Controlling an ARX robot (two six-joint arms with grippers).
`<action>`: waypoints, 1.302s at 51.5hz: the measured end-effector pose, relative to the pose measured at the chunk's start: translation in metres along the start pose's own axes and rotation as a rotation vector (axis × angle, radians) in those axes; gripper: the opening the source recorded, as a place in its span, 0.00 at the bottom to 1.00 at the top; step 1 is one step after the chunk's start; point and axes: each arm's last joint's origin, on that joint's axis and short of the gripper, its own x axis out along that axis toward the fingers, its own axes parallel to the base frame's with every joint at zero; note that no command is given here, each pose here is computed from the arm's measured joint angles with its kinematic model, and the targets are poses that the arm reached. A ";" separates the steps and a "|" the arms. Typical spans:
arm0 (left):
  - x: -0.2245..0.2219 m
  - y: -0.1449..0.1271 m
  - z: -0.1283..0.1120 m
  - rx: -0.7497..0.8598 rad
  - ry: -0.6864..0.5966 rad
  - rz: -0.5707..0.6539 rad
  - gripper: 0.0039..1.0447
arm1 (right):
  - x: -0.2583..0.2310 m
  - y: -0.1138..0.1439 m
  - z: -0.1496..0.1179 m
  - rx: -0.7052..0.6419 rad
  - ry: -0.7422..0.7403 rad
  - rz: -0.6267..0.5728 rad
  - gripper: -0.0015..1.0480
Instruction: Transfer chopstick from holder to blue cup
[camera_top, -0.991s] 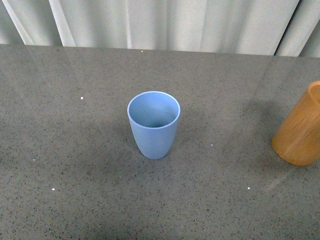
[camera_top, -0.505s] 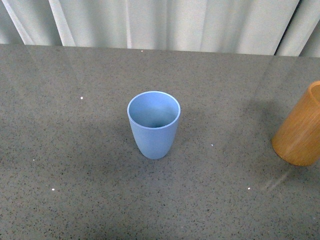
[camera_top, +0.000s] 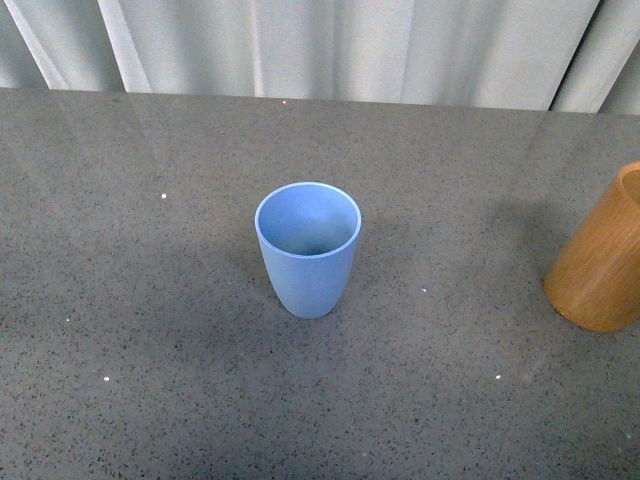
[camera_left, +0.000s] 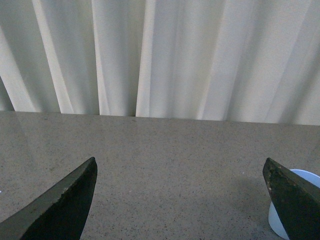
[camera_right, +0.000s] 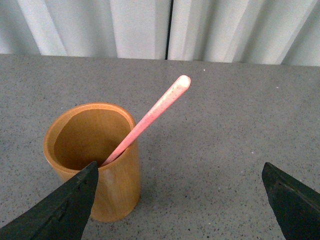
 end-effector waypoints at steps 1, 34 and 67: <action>0.000 0.000 0.000 0.000 0.000 0.000 0.94 | 0.002 0.000 -0.001 0.000 -0.003 0.002 0.90; 0.000 0.000 0.000 0.000 0.000 0.000 0.94 | 0.064 0.009 0.005 -0.028 -0.066 0.049 0.85; 0.000 0.000 0.000 0.000 0.000 0.000 0.94 | 0.062 0.028 0.030 -0.020 -0.114 0.101 0.01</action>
